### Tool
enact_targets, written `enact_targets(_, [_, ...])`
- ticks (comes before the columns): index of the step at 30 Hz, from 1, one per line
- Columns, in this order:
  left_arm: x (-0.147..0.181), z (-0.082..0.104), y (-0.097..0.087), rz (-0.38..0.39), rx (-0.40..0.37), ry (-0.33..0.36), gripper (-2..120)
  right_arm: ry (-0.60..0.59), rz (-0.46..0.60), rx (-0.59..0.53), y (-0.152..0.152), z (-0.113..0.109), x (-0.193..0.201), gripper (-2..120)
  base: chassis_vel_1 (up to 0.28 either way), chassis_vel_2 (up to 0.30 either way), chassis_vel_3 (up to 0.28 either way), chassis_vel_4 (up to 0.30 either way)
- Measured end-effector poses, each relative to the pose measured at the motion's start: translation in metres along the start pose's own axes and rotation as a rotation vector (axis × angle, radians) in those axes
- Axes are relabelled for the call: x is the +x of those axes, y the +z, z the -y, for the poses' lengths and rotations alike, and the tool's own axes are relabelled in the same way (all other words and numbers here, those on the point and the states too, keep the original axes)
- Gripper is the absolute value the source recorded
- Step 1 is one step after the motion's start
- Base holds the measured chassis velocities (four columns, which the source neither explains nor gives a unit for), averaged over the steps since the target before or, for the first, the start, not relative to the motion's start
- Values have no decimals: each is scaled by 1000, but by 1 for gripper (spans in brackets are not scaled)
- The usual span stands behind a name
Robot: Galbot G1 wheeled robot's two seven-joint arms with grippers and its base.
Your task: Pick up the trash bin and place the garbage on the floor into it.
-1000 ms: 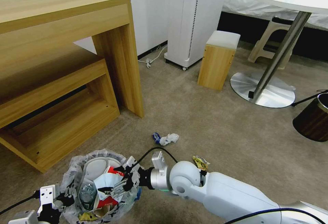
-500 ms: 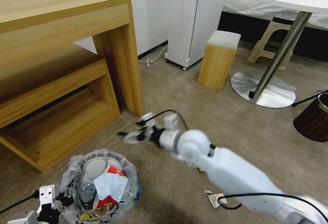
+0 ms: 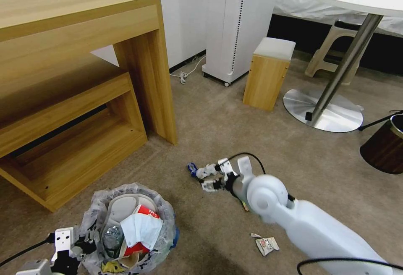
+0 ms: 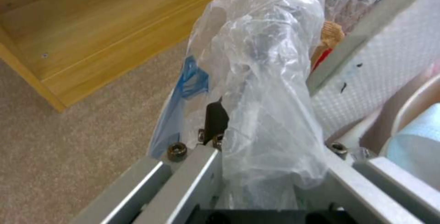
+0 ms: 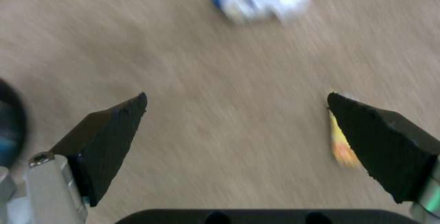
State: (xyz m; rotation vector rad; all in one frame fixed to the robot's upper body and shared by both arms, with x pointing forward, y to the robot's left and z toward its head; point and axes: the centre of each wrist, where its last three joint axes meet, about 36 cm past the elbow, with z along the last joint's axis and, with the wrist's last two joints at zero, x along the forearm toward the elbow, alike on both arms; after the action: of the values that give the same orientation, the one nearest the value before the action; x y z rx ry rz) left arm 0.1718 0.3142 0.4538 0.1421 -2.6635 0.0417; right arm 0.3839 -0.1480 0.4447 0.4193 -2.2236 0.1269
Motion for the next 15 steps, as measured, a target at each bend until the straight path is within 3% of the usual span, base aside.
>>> enact_targets(4, [0,0,2,0,-4,5,2,51,-40,11,23,9,-6,100,0,0,0,0])
enact_targets(8, [-2,3,7,-6,-3,6,2,118,-51,78,40,32,-22,100,0,0,0,0])
enact_targets(10, [-2,4,8,-8,-3,7,2,105,-57,101,44,40,-25,100,0,0,0,0])
enact_targets(14, [-2,6,14,-11,-9,5,2,-30,-10,292,68,96,-24,100,0,0,0,0])
enact_targets(15, [-2,6,14,-11,-9,5,2,-30,-10,292,68,96,-24,100,0,0,0,0])
